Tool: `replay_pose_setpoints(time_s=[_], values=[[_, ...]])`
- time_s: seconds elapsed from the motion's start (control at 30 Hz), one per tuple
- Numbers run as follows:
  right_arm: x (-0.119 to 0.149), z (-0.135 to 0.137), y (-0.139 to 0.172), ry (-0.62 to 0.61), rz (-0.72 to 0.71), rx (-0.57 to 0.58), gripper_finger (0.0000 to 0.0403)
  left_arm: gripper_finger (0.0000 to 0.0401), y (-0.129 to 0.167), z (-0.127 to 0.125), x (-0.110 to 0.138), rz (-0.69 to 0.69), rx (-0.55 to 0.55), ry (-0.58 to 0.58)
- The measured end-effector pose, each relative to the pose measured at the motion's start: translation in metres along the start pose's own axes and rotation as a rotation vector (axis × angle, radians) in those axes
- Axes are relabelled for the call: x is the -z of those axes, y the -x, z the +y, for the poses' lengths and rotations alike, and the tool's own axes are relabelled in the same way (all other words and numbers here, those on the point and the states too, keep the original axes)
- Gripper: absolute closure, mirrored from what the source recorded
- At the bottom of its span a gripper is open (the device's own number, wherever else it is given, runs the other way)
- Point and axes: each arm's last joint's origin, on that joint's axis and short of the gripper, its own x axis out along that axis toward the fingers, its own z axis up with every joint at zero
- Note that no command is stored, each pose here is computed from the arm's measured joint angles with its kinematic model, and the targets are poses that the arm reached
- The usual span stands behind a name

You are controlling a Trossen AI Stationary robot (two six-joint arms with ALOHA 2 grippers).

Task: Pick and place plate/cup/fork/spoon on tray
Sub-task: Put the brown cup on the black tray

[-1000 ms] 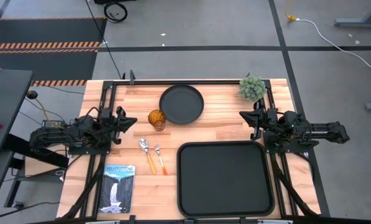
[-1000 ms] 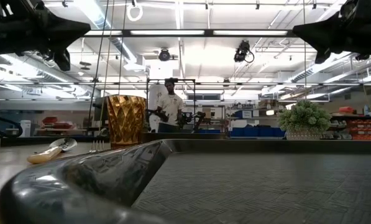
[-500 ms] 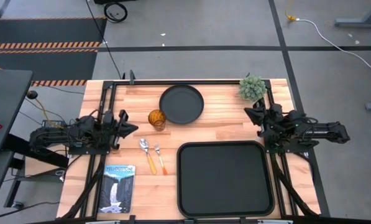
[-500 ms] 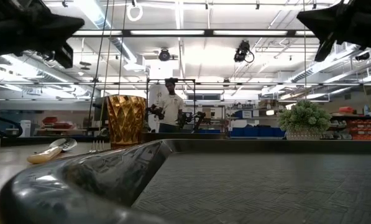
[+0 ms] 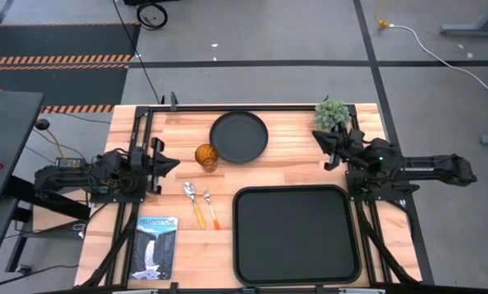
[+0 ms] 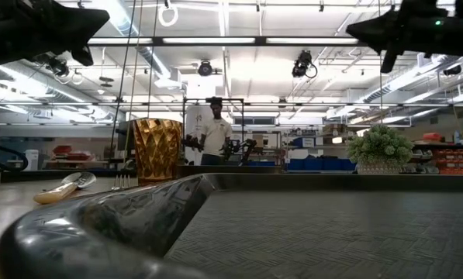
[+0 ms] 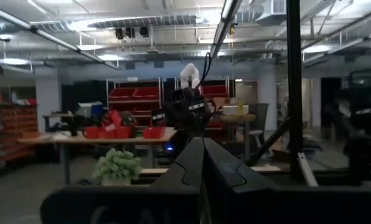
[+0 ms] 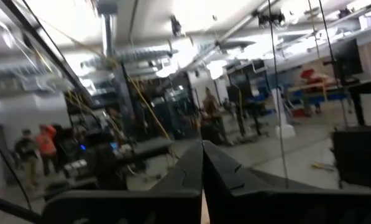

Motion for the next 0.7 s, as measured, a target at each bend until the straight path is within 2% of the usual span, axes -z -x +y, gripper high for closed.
replay_pose_setpoints(time_s=[0.1,0.2,0.43,0.57,0.7], values=[[0.003,0.000,-0.010,0.016,0.045,0.022,0.0389,0.0392,0.000,0.000,0.001,0.007,0.000,-0.064],[0.010,-0.001,-0.017,-0.020,0.096,0.042,0.0387,0.0392,0.000,0.000,0.001,0.008,0.000,-0.149],[0.027,-0.001,-0.031,-0.126,0.129,0.058,0.0390,0.0392,0.000,0.002,-0.002,-0.012,-0.024,-0.479],[0.031,0.001,-0.041,-0.132,0.060,0.043,0.0389,0.0392,0.000,0.006,-0.006,-0.041,-0.112,-0.498],[0.035,0.002,-0.050,-0.103,-0.002,0.026,0.0389,0.0392,0.000,0.008,-0.006,-0.029,-0.152,-0.399]])
